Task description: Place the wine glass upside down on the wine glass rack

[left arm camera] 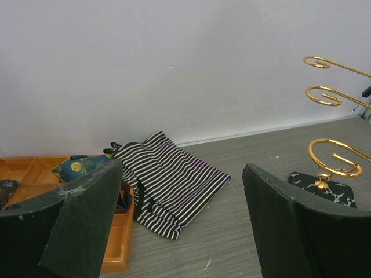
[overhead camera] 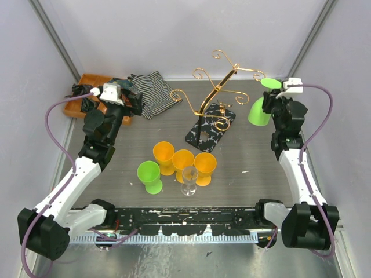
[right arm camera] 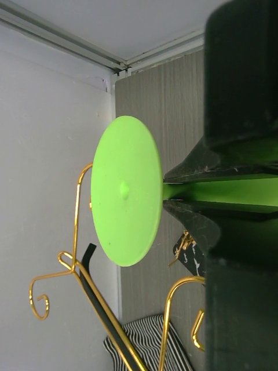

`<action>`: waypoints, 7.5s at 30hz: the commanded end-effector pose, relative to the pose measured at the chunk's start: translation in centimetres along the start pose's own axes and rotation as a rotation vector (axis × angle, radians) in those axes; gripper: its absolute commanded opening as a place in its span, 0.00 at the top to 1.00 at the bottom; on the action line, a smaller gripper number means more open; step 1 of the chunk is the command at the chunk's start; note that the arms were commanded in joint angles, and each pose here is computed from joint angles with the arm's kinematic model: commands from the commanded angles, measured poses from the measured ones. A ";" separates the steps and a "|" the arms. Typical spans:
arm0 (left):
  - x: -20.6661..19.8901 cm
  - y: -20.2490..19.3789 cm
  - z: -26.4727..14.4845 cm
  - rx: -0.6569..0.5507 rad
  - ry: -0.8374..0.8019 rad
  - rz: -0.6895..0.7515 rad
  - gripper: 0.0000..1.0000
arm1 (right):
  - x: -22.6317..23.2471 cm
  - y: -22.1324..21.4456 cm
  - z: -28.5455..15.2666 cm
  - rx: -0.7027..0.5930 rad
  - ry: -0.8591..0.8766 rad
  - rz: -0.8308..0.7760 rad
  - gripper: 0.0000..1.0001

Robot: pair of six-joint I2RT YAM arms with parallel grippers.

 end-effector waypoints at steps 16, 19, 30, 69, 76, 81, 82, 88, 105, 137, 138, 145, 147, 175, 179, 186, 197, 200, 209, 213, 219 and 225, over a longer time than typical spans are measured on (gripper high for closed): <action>0.8 0.5 0.4 -0.028 0.052 0.012 0.09 | 1.2 -0.8 0.6 -0.192 0.201 -0.039 0.99; 0.8 0.3 0.6 -0.021 0.056 0.021 0.09 | 1.0 -1.3 1.3 -0.174 0.203 -0.050 0.99; 0.9 0.1 0.9 -0.015 0.066 0.029 0.09 | 1.1 -2.5 3.5 -0.165 0.243 -0.041 0.99; 1.7 -1.0 1.2 0.032 0.110 0.090 0.08 | 1.0 -3.5 11.4 -0.197 0.206 -0.026 0.99; 1.6 -1.2 1.6 0.039 0.105 0.104 0.08 | 0.4 -4.2 12.7 -0.192 0.182 -0.008 0.99; 1.6 -1.3 1.8 0.040 0.106 0.114 0.08 | -0.1 -4.1 13.7 -0.203 0.152 0.002 0.99; 1.5 -1.3 1.9 0.041 0.105 0.114 0.08 | -0.3 -4.1 13.9 -0.207 0.141 0.004 0.99; 1.5 -1.4 1.9 0.044 0.103 0.118 0.07 | -1.5 -3.6 14.6 -0.232 0.063 0.002 0.99; 1.5 -1.5 1.7 0.042 0.105 0.100 0.07 | -3.8 -3.3 13.8 -0.256 -0.091 -0.045 0.99; 1.8 -1.5 -0.6 0.044 0.108 0.104 0.07 | 0.8 -5.9 12.0 -0.084 0.130 -0.065 0.95; 1.8 -1.6 -0.6 0.047 0.106 0.105 0.06 | 0.9 -6.0 12.1 -0.082 0.137 -0.065 0.94; 1.3 -2.2 -0.6 0.069 0.083 0.102 0.06 | 0.9 -5.5 11.9 -0.080 0.125 -0.081 0.75; 1.3 -2.3 -0.7 0.074 0.081 0.100 0.05 | 0.7 -5.3 11.3 -0.080 0.107 -0.098 0.62; 0.5 -3.7 -1.7 0.150 0.023 0.099 0.01 | -4.5 -3.1 2.8 -0.004 -0.236 -0.109 0.00; 0.3 -3.8 -1.7 0.153 0.013 0.092 0.01 | -4.3 -2.7 2.0 0.024 -0.254 -0.083 0.00; -0.2 -3.9 -1.5 0.160 -0.022 0.086 0.00 | -4.2 -1.4 -0.2 0.036 -0.310 -0.036 0.00; -3.3 -5.9 -2.8 0.316 -0.271 0.112 0.00 | -1.7 5.3 -1.8 0.048 -0.362 0.094 0.01; -4.2 -6.8 -4.1 0.376 -0.348 0.103 0.00 | 0.5 6.0 -1.1 0.104 -0.268 0.148 0.04; -7.0 -6.7 -8.5 0.432 -0.545 -0.023 0.00 | 5.5 6.8 1.1 0.178 -0.131 0.186 0.06; -7.4 -7.0 -8.8 0.442 -0.561 -0.049 0.02 | 7.8 5.6 2.1 0.206 -0.097 0.154 0.06; -7.7 -8.0 -8.5 0.484 -0.569 -0.034 0.05 | 10.4 5.0 3.0 0.220 -0.026 0.161 0.06; -8.8 -8.9 -8.3 0.520 -0.609 -0.003 0.05 | 12.1 5.0 3.2 0.221 0.016 0.157 0.06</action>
Point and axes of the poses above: each gripper's point midway between its finger pads, its own z axis out along the fingers, its own x axis along the line the jaws close on, y = z × x, the point moved 3 cm from there along -z, back along the fingers, and after that the axes turned 15 degrees about z, right-handed, at the moved point
